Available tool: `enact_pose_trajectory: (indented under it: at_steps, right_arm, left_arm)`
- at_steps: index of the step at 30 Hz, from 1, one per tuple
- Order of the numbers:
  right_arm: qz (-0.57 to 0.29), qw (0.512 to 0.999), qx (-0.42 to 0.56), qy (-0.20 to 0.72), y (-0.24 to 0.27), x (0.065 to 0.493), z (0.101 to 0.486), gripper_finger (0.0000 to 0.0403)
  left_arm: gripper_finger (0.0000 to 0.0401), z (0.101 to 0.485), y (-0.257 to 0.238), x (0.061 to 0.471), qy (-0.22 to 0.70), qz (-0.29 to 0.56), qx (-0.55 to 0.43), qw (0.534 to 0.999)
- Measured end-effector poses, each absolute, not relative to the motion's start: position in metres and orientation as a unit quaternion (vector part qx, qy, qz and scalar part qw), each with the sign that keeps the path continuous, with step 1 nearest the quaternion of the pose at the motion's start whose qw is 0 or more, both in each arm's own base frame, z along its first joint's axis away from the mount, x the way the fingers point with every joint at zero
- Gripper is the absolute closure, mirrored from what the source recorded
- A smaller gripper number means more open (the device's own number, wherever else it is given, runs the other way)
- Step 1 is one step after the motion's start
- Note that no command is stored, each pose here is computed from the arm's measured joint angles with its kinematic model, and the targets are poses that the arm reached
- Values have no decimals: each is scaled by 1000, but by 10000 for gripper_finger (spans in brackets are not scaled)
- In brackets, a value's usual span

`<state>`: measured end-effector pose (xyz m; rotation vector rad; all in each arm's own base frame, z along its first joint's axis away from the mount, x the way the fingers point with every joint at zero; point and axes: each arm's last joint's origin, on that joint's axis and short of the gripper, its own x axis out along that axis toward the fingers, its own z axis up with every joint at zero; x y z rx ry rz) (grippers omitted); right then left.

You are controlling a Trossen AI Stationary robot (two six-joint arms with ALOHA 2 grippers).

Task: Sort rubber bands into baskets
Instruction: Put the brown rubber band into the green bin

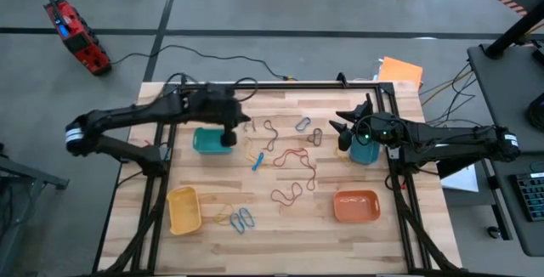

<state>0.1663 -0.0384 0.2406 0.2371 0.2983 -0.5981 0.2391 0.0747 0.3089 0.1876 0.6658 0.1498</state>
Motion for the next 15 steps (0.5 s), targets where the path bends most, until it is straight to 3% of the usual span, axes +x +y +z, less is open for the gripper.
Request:
enact_pose_trajectory:
  at_steps: [6,15]
  right_arm:
    - [-293,938,117,147,-38,166,240,202]
    - [-293,938,117,146,-38,166,241,202]
  left_arm:
    - [401,334,59,203,323,86,52,941]
    - [401,331,56,175,397,181,-6,900]
